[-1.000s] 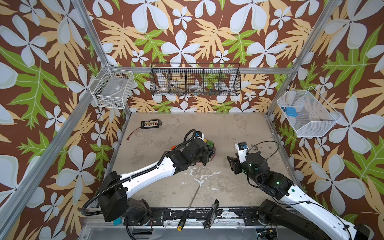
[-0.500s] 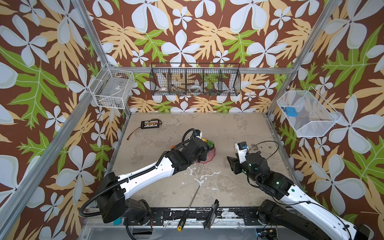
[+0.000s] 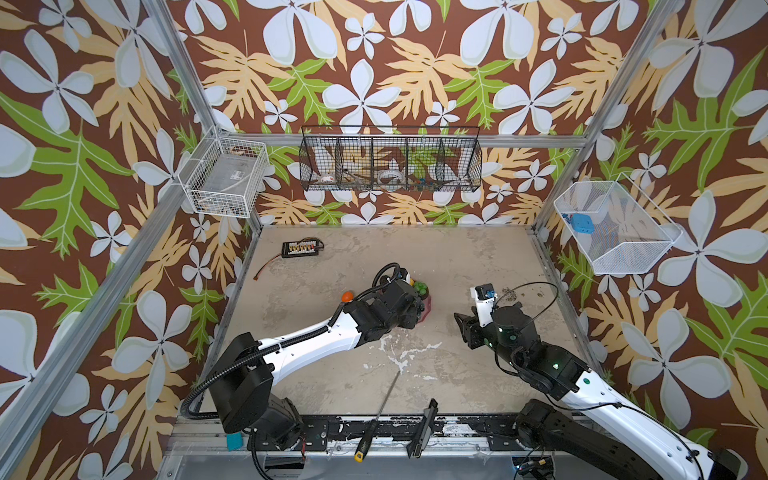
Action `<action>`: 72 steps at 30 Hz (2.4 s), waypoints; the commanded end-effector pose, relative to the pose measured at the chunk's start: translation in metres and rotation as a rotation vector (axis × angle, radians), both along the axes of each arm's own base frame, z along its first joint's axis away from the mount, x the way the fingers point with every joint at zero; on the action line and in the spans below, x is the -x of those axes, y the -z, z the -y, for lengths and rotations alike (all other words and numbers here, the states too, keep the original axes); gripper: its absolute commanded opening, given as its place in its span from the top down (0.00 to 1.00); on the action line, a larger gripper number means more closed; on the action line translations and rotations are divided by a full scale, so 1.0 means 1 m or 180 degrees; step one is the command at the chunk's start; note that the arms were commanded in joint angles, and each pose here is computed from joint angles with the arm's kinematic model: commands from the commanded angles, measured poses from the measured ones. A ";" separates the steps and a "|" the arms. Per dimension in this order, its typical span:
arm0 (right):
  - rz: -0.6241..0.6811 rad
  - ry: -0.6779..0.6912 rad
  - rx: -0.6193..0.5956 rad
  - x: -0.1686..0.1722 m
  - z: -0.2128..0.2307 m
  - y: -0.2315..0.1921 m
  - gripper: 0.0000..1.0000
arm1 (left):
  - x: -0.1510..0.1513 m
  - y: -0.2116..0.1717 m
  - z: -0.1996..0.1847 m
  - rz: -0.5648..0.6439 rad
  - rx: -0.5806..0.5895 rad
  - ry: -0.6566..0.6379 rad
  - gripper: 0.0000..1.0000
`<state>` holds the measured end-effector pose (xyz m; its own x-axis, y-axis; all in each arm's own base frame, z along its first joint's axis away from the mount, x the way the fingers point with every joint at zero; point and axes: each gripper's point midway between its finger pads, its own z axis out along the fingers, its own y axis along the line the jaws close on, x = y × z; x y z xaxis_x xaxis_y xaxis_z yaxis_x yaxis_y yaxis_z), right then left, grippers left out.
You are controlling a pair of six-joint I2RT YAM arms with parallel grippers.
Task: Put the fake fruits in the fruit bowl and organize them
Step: 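Lift the grapes and carry them over the pink plate with the left gripper, then lower the grapes onto the plate fruits while the right arm shifts slightly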
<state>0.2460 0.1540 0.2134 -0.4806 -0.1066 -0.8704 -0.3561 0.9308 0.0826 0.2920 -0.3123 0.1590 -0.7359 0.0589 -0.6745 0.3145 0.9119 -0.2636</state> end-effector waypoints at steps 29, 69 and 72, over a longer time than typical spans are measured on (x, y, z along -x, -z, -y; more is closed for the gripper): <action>-0.0007 0.0023 0.0009 0.000 0.001 0.002 0.46 | -0.060 0.026 0.038 -0.0096 -0.0171 -0.0137 0.93; -0.0900 0.0182 0.0010 -0.091 -0.024 0.086 0.45 | -0.077 0.038 0.019 -0.0079 -0.0130 -0.0337 0.57; -0.0991 0.0110 -0.0036 -0.095 -0.033 0.097 0.45 | -0.077 0.035 0.015 -0.0044 -0.0122 -0.0372 0.57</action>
